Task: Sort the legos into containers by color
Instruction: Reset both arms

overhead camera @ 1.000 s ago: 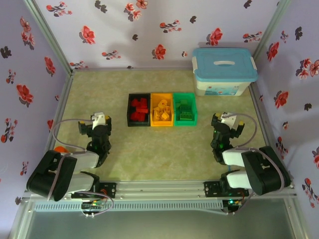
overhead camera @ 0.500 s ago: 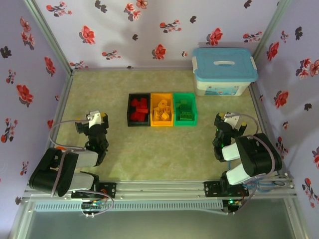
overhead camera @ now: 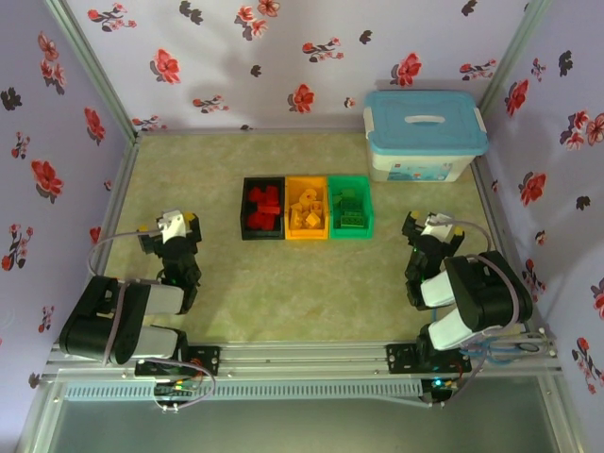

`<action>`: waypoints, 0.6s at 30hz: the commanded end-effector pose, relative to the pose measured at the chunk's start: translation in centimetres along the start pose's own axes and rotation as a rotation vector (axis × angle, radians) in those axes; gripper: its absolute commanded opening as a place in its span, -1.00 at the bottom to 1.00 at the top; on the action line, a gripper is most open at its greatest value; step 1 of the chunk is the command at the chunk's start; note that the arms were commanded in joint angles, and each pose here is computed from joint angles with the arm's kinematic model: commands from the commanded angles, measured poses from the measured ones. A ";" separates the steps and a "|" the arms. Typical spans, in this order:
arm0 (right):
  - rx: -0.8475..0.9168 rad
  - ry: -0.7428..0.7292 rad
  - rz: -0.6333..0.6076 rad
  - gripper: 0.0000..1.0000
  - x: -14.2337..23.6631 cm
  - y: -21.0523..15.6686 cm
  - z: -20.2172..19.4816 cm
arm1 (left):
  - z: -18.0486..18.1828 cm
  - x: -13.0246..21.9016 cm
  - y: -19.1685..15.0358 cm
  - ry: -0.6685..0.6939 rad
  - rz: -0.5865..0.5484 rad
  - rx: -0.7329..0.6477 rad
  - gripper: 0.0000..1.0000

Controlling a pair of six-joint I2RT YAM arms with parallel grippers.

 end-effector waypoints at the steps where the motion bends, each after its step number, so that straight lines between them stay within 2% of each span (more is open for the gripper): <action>1: 0.041 0.121 -0.005 0.99 -0.6 0.0 1.2 | 0.2 0.0 0.4 -0.008 -0.035 0.049 0.99; 5: 0.054 0.107 0.004 0.99 -1.2 0.0 1.5 | 0.2 0.0 0.0 -0.061 -0.034 0.059 0.99; 8: 0.054 0.107 -0.004 0.99 -1.2 -0.1 1.5 | 0.1 -1.7 -1.0 -0.066 -0.001 0.072 0.99; 11: 0.055 0.106 -0.010 0.99 -1.2 -0.1 1.5 | -0.7 -2.0 -0.9 -0.096 0.012 0.023 0.99; 18: 0.058 0.106 0.003 0.99 -1.4 0.0 1.6 | -2.4 -1.4 -1.7 -0.289 0.022 -0.074 0.99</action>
Point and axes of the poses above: each hand's point on the last joint's axis, 136 mm out from that joint toward the fingers, its own x axis back along the fingers, its own z axis along the line the jaws close on, y = z × x, the point moved 10 cm from there along x, back along the fingers, and after that the axes turned 8 degrees about x, right-handed, at the moved point
